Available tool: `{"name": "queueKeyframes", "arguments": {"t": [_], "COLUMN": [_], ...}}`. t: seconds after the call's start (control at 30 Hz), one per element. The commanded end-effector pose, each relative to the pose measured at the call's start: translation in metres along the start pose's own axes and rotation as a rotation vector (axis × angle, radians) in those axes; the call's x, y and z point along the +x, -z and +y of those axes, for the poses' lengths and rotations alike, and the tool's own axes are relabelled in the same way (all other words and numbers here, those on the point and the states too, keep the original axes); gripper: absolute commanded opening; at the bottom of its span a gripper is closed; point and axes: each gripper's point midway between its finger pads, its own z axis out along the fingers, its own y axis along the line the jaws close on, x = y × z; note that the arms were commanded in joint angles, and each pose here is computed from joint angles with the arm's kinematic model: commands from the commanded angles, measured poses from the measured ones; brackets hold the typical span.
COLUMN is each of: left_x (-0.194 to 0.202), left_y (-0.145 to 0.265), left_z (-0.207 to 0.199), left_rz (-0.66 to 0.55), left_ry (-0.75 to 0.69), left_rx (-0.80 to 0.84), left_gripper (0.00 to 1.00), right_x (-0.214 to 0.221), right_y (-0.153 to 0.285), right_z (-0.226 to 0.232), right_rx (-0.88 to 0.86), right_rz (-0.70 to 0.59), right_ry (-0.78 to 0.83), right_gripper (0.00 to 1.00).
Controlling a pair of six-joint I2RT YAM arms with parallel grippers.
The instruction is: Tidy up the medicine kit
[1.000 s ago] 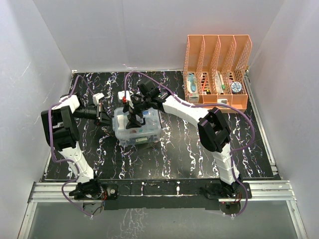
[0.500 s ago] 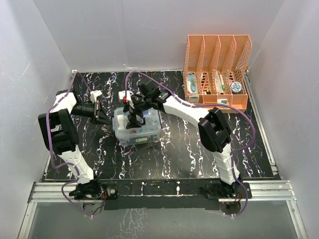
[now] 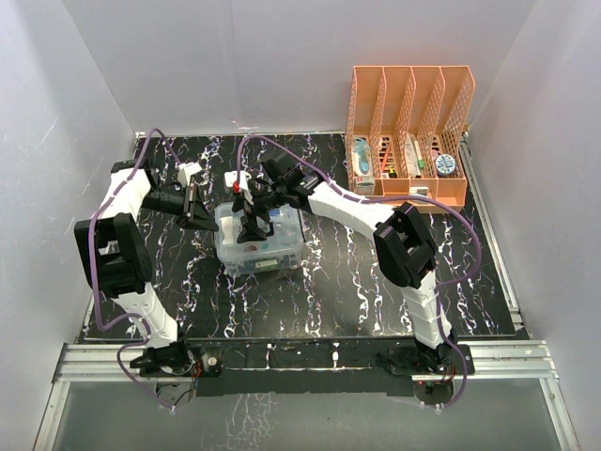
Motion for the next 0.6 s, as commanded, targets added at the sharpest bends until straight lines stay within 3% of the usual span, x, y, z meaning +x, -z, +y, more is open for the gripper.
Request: {"name": "queueKeyframes", "arguments": {"t": [0.0, 0.2, 0.37, 0.57], "left_x": [0.000, -0.003, -0.029, -0.078], "left_y": [-0.001, -0.005, 0.016, 0.064], "left_z": [-0.030, -0.033, -0.054, -0.099], "left_rz": [-0.017, -0.020, -0.074, -0.240], "left_ry": [-0.021, -0.033, -0.139, -0.322], "left_rx": [0.044, 0.045, -0.006, -0.142], "left_gripper": [0.00, 0.00, 0.00, 0.00], "right_x": [0.184, 0.185, 0.176, 0.097], "right_y": [0.004, 0.005, 0.006, 0.030], "right_z": [0.041, 0.045, 0.042, 0.010], "right_rx": [-0.011, -0.013, 0.006, 0.137], "right_rz": [0.477, 0.472, 0.457, 0.347], "right_ry": [-0.299, -0.304, -0.305, -0.226], "right_gripper": [0.98, 0.98, 0.98, 0.98]}}
